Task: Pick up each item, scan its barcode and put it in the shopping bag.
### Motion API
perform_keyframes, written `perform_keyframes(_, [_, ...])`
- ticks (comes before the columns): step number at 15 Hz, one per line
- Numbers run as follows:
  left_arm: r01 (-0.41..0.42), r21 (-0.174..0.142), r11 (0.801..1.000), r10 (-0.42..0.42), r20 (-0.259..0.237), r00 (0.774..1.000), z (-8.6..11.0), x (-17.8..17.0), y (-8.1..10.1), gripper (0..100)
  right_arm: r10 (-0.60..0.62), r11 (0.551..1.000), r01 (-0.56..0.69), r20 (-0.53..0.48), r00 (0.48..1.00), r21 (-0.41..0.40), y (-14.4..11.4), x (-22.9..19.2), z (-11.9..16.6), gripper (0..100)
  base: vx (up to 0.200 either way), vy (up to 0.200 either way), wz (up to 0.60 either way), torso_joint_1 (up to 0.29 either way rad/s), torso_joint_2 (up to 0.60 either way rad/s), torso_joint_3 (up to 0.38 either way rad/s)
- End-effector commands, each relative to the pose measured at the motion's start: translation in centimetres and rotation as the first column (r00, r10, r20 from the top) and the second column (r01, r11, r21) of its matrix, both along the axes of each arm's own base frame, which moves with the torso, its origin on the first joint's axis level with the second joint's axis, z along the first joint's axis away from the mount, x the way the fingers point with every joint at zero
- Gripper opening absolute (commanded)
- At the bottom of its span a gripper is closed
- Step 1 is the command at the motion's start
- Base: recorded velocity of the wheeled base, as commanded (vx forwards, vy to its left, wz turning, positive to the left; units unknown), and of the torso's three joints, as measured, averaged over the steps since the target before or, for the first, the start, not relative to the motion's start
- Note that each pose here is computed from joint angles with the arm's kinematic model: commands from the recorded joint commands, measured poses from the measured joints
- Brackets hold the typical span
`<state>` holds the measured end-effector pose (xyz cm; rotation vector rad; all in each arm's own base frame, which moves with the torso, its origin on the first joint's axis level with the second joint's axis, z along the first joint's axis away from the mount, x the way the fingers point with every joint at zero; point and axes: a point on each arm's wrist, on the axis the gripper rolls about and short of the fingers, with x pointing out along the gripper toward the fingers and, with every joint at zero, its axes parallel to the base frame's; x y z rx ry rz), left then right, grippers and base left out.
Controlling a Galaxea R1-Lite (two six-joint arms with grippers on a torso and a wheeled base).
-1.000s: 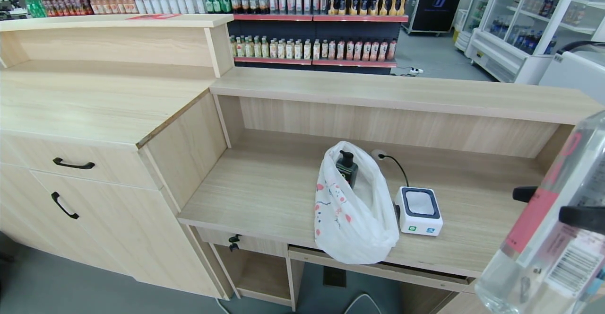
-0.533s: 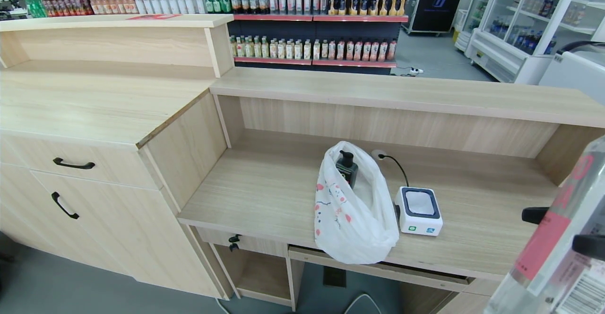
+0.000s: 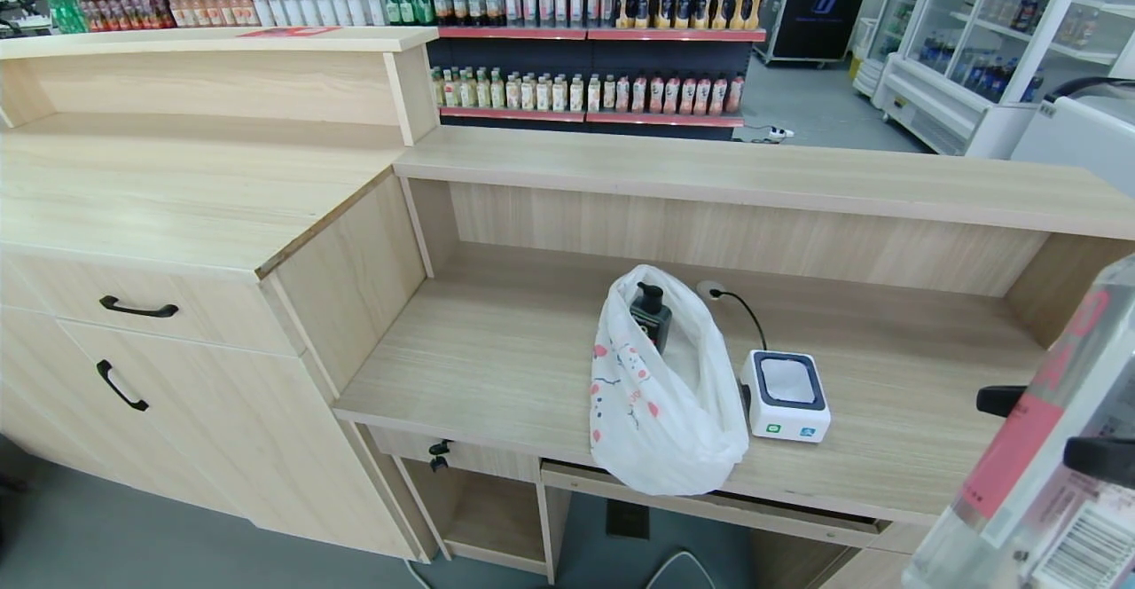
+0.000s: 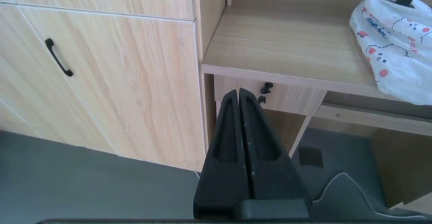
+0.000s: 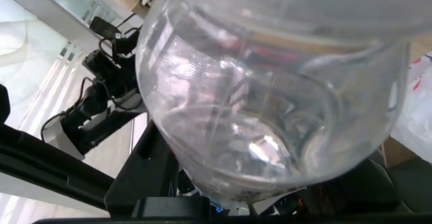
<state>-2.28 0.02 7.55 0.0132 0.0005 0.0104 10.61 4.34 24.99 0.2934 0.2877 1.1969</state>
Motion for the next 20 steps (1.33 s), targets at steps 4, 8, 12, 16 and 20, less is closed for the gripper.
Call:
perform_keyframes(4, [0.0, 0.001, 1.0, 0.0, 0.0, 1.0, 0.0, 0.0, 0.0, 0, 0.001, 1.0, -0.001, -0.005, 1.0, -0.003, 0.1, 0.4, 0.0, 0, 0.0, 0.0, 0.0, 0.0, 0.0, 0.0])
perform_keyframes(8, [0.0, -0.001, 1.0, 0.0, 0.0, 1.0, 0.0, 0.0, 0.0, 0, -0.08, 0.994, 0.085, 0.072, 0.994, -0.068, -0.2, 2.1, -0.6, 0, 0.0, 0.0, 0.0, 0.0, 0.0, 0.0])
perform_keyframes(12, [0.0, 0.001, 1.0, 0.0, 0.0, 1.0, 0.0, 0.0, 0.0, 0, -0.236, 0.8, 0.439, 0.46, 0.856, -0.408, -4.7, 8.4, -4.5, 0, 0.0, 0.0, 0.0, 0.0, 0.0, 0.0])
perform_keyframes(16, [0.0, -0.001, 1.0, 0.0, 0.0, 1.0, 0.0, 0.0, 0.0, 0, -0.216, 0.63, 0.6, 0.631, 0.745, -0.493, -9.8, 11.0, -6.1, 0, 0.0, 0.0, 0.0, 0.0, 0.0, 0.0])
perform_keyframes(20, [0.0, -0.001, 1.0, 0.0, 0.0, 1.0, 0.0, 0.0, 0.0, 0, -0.198, 0.572, 0.706, 0.765, 0.612, -0.417, -12.0, 14.0, -6.5, 0, 0.0, 0.0, 0.0, 0.0, 0.0, 0.0])
